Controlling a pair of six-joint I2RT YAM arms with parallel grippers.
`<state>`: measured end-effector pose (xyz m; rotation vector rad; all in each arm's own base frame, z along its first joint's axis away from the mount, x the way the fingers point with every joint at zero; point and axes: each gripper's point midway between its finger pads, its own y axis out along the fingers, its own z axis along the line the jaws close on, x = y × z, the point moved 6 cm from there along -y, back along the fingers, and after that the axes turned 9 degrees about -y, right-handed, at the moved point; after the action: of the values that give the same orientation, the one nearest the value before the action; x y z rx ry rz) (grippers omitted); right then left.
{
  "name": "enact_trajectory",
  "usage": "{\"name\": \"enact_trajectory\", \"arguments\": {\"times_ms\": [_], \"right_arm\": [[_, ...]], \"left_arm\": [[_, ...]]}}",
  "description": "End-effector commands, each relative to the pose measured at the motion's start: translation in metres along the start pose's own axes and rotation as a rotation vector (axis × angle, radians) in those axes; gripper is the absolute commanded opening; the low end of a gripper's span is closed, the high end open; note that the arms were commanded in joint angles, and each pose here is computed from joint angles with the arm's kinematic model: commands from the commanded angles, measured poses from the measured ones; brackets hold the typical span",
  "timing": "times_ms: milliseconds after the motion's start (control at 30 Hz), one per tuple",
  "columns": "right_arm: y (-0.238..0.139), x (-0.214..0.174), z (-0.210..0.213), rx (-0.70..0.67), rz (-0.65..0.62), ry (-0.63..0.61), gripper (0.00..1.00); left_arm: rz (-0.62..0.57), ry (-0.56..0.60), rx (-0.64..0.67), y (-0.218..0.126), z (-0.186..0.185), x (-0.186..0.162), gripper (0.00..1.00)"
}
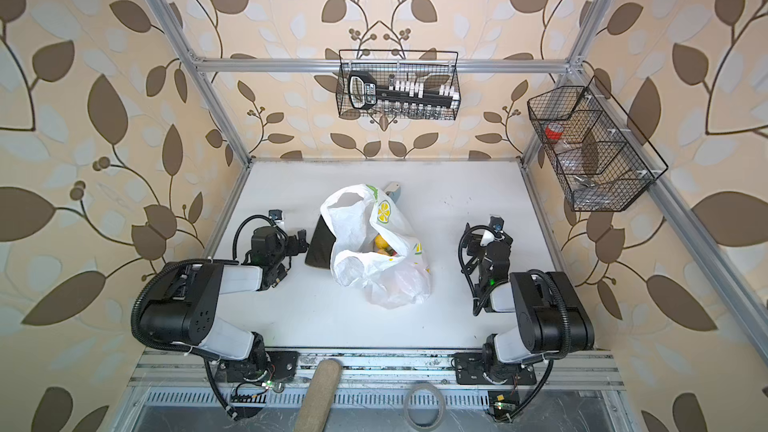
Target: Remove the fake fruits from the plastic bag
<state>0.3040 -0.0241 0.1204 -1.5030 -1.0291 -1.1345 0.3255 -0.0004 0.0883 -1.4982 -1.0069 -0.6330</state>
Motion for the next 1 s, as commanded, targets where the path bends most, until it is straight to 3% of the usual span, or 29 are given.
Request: {"name": "enact_trajectory", "arguments": {"times_ms": [0,767,967], "right_arm": [[0.004,0.008,0.0,-0.006,-0.022,-0.003,0.99],[0.003,0.008,0.0,-0.007,-0.028,-0.004,0.99],[-0.015,0.031,-0.007,-0.023,-0.032,0.035,0.99]], "left_arm": [[-0.053,0.004,-0.031,-0.001,-0.004,0.015,0.99],[-0.056,0.005,-0.037,-0.002,-0.005,0.015,0.99],[-0.094,0.008,-0.066,-0.033,-0.013,0.043,0.99]]}}
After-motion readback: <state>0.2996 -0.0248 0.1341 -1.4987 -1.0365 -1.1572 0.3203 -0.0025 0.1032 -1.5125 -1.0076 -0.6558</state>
